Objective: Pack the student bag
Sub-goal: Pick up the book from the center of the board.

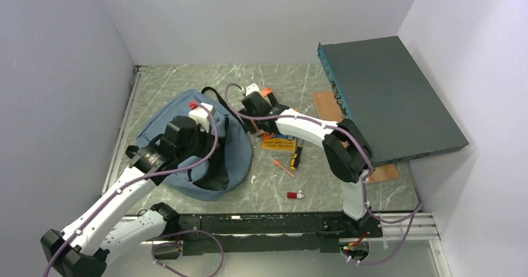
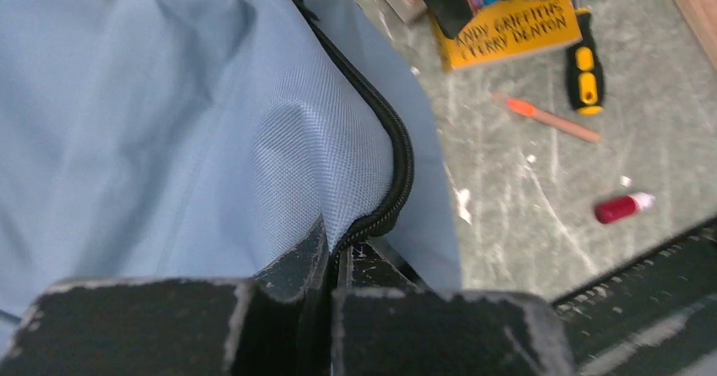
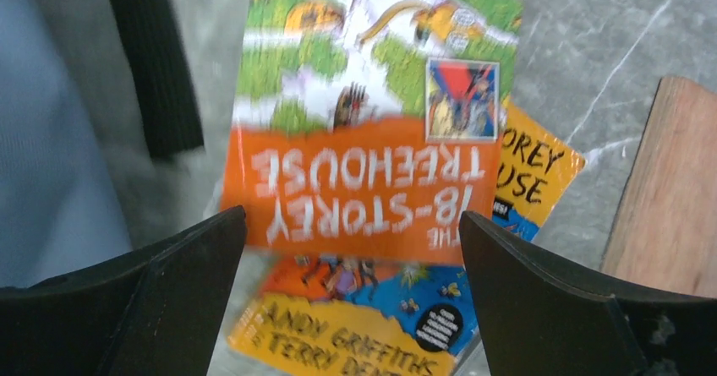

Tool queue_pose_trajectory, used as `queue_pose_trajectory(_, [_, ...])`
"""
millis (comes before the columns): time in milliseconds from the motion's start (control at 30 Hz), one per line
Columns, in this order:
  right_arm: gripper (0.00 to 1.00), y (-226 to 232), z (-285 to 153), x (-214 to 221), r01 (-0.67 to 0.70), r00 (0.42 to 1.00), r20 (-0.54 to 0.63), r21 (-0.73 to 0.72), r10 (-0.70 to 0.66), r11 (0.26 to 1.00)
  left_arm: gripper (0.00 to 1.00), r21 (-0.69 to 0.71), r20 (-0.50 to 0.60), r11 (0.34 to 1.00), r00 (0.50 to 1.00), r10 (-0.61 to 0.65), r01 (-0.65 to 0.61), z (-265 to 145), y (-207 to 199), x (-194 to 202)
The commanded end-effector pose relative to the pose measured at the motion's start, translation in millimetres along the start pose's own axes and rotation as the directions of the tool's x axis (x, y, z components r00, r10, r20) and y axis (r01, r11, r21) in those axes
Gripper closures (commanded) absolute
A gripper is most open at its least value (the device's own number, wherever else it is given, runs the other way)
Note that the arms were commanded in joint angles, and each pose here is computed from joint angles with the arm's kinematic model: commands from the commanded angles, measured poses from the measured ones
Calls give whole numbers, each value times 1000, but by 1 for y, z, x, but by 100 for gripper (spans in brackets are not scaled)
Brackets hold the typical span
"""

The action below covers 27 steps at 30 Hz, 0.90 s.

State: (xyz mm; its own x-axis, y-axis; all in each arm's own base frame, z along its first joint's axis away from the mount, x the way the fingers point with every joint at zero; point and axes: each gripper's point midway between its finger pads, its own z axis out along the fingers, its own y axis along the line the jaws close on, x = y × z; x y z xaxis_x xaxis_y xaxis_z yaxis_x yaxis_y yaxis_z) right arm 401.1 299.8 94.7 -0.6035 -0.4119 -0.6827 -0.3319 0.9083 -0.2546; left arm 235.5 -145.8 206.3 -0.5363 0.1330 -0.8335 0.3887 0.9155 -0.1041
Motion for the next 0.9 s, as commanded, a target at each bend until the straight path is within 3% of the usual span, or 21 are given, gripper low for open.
queue_pose_trajectory(0, [1, 20, -28, -18, 281, 924, 297, -106, -239, 954, 100, 139, -154, 960, 963, -221, 243, 4, -36, 42])
queue_pose_trajectory(100, [1, 25, -32, -8, 457, 811, 439, -62, -387, 887, 100, 70, -207, 934, 921, -329, 350, 8, -30, 75])
queue_pose_trajectory(167, [1, 27, -30, -3, 543, 757, 455, -38, -469, 839, 100, -3, -225, 915, 892, -393, 403, 10, -22, 96])
queue_pose_trajectory(233, [1, 33, -25, 6, 668, 675, 449, -37, -585, 743, 100, -27, -243, 896, 866, -436, 444, 10, -21, 110])
queue_pose_trajectory(400, [1, 35, -19, 8, 774, 543, 453, 55, -707, 630, 100, -69, -245, 854, 822, -515, 515, 13, -19, 126])
queue_pose_trajectory(633, [2, 36, -5, 20, 817, 482, 402, 113, -778, 565, 100, -197, -126, 813, 808, -575, 548, 2, 9, 124])
queue_pose_trajectory(867, [3, 31, 15, 33, 869, 408, 288, 170, -866, 465, 100, -208, -41, 793, 805, -592, 573, -5, 20, 122])
